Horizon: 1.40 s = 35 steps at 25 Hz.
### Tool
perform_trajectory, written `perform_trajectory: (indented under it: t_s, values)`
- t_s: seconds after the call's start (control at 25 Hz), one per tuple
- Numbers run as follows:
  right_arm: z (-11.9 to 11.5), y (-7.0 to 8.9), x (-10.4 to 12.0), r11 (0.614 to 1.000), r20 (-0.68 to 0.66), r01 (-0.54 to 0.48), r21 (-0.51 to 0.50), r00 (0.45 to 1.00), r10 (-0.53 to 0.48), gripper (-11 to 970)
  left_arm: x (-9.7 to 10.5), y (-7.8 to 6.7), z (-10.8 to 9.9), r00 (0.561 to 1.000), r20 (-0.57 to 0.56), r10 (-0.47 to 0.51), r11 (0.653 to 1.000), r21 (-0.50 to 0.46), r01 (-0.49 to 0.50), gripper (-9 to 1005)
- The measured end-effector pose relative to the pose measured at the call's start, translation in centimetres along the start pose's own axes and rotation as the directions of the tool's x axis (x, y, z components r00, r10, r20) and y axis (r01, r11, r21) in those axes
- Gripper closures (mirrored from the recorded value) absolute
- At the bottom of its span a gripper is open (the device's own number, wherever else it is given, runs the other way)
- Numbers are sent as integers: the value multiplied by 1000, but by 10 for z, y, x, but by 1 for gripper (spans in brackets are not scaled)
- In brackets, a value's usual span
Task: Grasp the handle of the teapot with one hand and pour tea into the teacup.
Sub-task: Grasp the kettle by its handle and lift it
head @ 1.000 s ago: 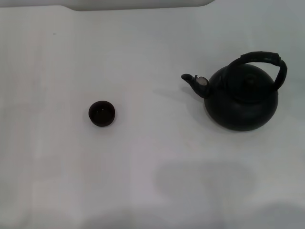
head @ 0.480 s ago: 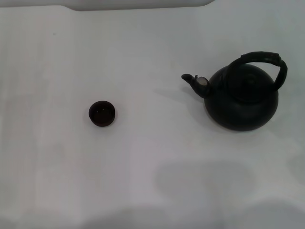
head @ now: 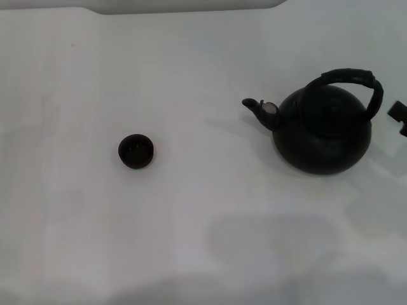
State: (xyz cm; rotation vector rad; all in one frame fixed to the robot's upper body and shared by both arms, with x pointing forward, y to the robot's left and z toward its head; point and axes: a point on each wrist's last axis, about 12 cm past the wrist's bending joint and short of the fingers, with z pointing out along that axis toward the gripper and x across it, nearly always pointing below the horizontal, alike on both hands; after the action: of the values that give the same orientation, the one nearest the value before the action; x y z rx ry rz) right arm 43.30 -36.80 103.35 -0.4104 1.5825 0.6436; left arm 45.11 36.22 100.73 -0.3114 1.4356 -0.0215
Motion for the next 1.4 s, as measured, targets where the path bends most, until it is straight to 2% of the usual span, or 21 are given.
perform_trajectory:
  t_s: [0.56, 0.96, 1.16, 1.32, 1.4]
  values:
    - [43, 8, 7, 996, -30, 78, -42, 996, -80, 109, 1, 0, -2, 1000, -5, 1, 1000, 5, -1, 105]
    - [67, 5, 5, 992, -40, 122, -41, 992, -123, 109, 1, 1, -6, 1000, -6, -3, 1000, -3, 3, 104]
    - [74, 2, 4, 991, -48, 131, -28, 990, -133, 110, 2, 1, -6, 1000, -6, -5, 1000, -5, 5, 104]
    - [70, -2, 2, 991, -41, 136, -14, 990, -137, 110, 1, 2, -6, 1000, -4, -6, 1000, -8, 6, 104]
    - [68, -4, 1, 990, -38, 139, -7, 989, -140, 195, 1, 2, -6, 1000, -4, -5, 1000, -9, 5, 104]
